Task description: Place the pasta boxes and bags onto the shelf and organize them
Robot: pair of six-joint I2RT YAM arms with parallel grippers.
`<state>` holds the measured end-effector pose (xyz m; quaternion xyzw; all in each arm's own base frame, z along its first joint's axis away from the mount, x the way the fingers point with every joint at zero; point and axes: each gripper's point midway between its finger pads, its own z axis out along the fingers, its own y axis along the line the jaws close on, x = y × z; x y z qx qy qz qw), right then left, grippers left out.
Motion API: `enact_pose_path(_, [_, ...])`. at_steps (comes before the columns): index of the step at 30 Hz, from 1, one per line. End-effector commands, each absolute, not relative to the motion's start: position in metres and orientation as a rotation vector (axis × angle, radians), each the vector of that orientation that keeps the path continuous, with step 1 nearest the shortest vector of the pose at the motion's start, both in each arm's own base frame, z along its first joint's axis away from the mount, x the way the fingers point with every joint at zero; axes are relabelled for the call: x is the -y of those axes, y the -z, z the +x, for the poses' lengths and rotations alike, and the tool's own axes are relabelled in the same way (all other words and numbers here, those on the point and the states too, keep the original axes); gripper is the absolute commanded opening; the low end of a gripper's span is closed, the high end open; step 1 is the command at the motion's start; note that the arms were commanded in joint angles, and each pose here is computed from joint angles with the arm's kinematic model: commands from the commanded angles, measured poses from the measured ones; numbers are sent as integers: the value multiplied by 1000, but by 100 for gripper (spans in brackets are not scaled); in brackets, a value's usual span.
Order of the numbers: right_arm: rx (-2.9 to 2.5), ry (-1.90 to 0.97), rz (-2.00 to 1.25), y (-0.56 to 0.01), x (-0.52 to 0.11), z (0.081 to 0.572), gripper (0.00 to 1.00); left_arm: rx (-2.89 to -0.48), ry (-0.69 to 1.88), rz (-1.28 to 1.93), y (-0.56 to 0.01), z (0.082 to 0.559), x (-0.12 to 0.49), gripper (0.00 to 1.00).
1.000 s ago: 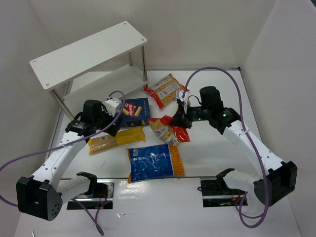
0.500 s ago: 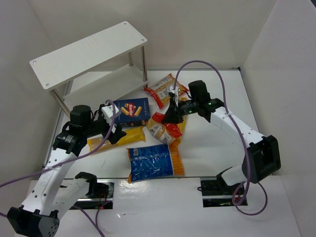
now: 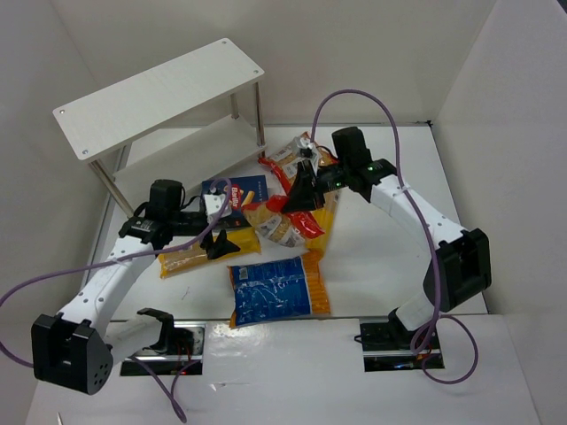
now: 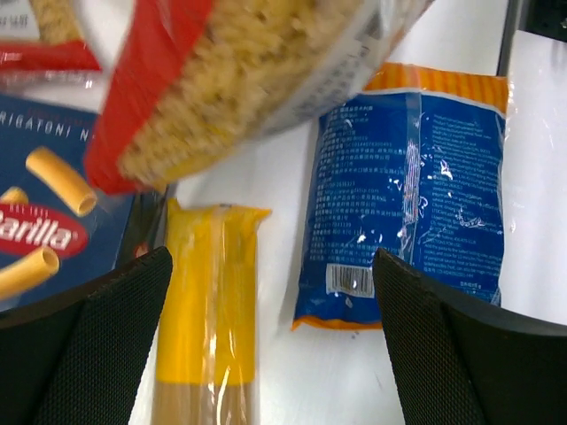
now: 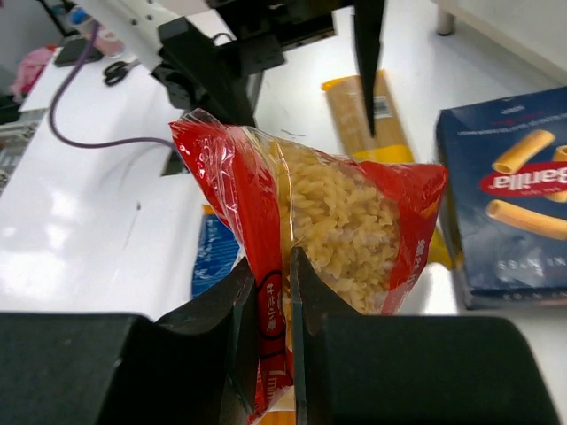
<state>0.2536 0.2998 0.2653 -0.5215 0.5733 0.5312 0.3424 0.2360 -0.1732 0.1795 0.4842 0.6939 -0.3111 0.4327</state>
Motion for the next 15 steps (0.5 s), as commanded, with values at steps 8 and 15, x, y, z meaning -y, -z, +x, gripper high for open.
enact_pose_path(8, [-1223, -1634, -1478, -313, -309, 205, 0, -1324, 835, 1384, -219, 239, 196, 99])
enact_pose_path(15, [-1189, -1700, -1513, -318, -318, 194, 0, -1242, 948, 1428, -219, 217, 202, 99])
